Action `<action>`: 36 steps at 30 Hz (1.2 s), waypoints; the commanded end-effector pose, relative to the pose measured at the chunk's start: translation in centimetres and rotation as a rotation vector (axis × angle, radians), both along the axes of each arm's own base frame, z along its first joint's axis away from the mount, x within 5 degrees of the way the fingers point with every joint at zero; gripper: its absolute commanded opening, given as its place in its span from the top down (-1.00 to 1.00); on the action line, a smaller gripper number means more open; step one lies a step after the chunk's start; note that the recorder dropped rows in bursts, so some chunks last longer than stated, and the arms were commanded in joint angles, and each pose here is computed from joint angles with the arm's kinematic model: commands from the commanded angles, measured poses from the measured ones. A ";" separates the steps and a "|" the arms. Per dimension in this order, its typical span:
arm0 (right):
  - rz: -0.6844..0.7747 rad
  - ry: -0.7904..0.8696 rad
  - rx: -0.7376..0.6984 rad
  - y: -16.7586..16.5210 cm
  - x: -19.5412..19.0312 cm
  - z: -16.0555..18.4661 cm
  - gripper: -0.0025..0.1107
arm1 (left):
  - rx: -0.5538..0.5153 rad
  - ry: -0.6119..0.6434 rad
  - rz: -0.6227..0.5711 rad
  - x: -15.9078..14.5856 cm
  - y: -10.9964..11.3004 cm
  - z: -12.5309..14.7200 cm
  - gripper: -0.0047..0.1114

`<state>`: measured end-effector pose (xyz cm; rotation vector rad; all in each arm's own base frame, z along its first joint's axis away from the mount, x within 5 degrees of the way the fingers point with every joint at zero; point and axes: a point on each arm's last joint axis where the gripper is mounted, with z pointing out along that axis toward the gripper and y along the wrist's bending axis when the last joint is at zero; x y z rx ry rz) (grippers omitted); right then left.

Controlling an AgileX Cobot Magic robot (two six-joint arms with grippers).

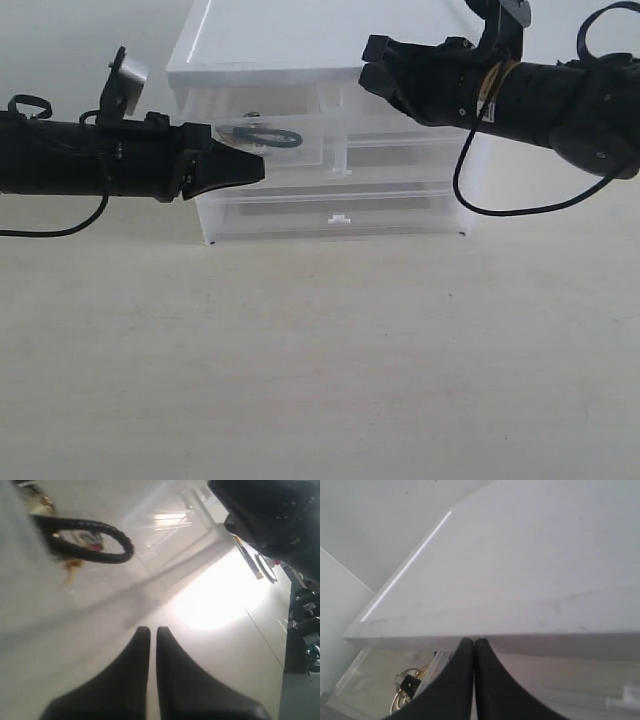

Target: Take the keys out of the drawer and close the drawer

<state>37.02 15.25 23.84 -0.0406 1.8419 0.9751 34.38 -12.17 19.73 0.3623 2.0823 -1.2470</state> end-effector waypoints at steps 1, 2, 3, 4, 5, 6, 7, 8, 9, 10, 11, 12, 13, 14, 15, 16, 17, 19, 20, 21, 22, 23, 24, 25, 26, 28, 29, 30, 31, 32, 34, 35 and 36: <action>-0.108 0.039 0.029 -1.0 1.4 -1.2 0.96 | -0.031 -0.024 -0.041 -0.5 -0.5 0.8 0.84; -0.109 0.041 0.036 -0.9 1.5 -1.4 0.96 | -0.036 -0.025 -0.053 -0.6 -0.5 0.8 0.84; -0.109 0.040 0.036 -0.9 1.7 -1.6 0.96 | -0.037 -0.027 -0.064 -0.7 -0.5 0.8 0.84; -0.108 0.037 0.035 -0.8 1.9 -1.6 0.96 | -0.037 -0.027 -0.067 -0.7 -0.6 0.8 0.84; -0.108 0.037 0.035 -0.8 2.0 -1.7 0.96 | -0.034 -0.027 -0.070 -0.7 -0.6 0.8 0.84; -0.108 0.034 0.036 -0.7 2.2 -1.7 0.96 | -0.024 -0.029 -0.067 -0.7 -0.5 0.8 0.84; -0.108 0.035 0.037 -0.7 2.2 -1.7 0.96 | -0.012 -0.029 -0.066 -0.7 -0.5 0.8 0.84; -0.107 0.030 0.038 -0.7 2.3 -1.5 0.96 | 0.002 -0.027 -0.063 -0.7 -0.4 0.7 0.84; -0.104 0.027 0.035 -0.7 2.3 -1.5 0.96 | 0.019 -0.026 -0.056 -0.7 -0.4 0.7 0.84; -0.104 0.027 0.035 -0.7 2.3 -1.5 0.96 | 0.038 -0.023 -0.043 -0.7 -0.2 0.6 0.84; -0.103 0.025 0.036 -0.7 2.3 -1.5 0.96 | 0.050 -0.021 -0.032 -0.7 -0.1 0.6 0.84; -0.094 0.020 0.028 -0.6 2.3 -1.5 0.96 | 0.066 -0.028 -0.018 -1.1 0.0 0.8 0.84; -0.089 0.018 0.022 -0.6 2.2 -1.5 0.96 | 0.073 -0.041 -0.018 -1.3 0.1 1.0 0.84; -0.078 0.014 0.009 -0.5 2.2 -1.5 0.96 | 0.095 -0.074 -0.014 -2.0 0.3 1.6 0.84; -0.075 0.013 0.006 -0.5 2.2 -1.5 0.96 | 0.115 -0.083 -0.008 -2.4 0.5 1.7 0.84; -0.061 0.007 -0.010 -0.4 2.1 -1.6 0.96 | 0.193 -0.119 -0.001 -3.2 0.9 2.2 0.84; -0.057 0.006 -0.015 -0.4 2.1 -1.6 0.96 | 0.231 -0.141 -0.005 -3.5 1.1 2.5 0.84; -0.034 -0.001 -0.040 -0.3 2.0 -1.7 0.96 | 0.313 -0.214 -0.055 -4.9 1.5 3.9 0.84; -0.016 -0.011 -0.052 -0.2 1.8 -1.6 0.96 | 0.336 -0.281 -0.093 -5.9 1.5 5.4 0.84; -0.012 -0.009 -0.054 -0.2 1.8 -1.6 0.96 | 0.348 -0.354 -0.102 -6.6 1.6 6.7 0.84; -0.003 0.003 -0.050 -0.1 1.7 -1.6 0.96 | 0.367 -0.434 -0.111 -7.1 1.7 7.9 0.84; 0.009 0.011 -0.047 0.0 1.7 -1.7 0.96 | 0.384 -0.487 -0.107 -7.4 1.8 9.1 0.83; 0.020 0.011 -0.048 0.1 1.6 -1.7 0.96 | 0.424 -0.544 -0.118 -7.7 2.0 10.2 0.75; 0.030 0.015 -0.054 0.1 1.5 -1.8 0.96 | 0.465 -0.597 -0.125 -7.7 2.1 11.1 0.59; 0.042 0.023 -0.048 0.2 1.5 -1.8 0.96 | 0.487 -0.637 -0.115 -7.4 2.2 11.9 0.36; 0.065 0.024 -0.052 0.3 1.3 -1.8 0.96 | 0.508 -0.668 -0.087 -6.8 2.3 12.5 -0.11; 0.072 0.022 -0.057 0.4 1.3 -1.8 0.96 | 0.517 -0.681 -0.093 -6.6 2.3 12.6 -0.26; 0.074 0.021 -0.058 0.4 1.3 -1.8 0.96 | 0.523 -0.690 -0.098 -6.4 2.3 12.6 -0.32; 0.076 0.020 -0.062 0.4 1.2 -1.8 0.96 | 0.534 -0.702 -0.102 -6.1 2.2 12.6 -0.32; 0.083 0.017 -0.071 0.4 1.2 -1.9 0.96 | 0.550 -0.712 -0.116 -5.7 2.2 12.5 -0.29; 0.099 0.003 -0.092 0.5 1.1 -1.9 0.96 | 0.565 -0.694 -0.145 -5.2 2.1 12.1 -0.19; 0.104 0.001 -0.104 0.5 1.1 -1.9 0.96 | 0.580 -0.661 -0.183 -4.8 2.0 11.8 -0.13; 0.112 -0.004 -0.121 0.5 1.0 -1.9 0.96 | 0.588 -0.623 -0.201 -4.5 2.0 11.7 -0.10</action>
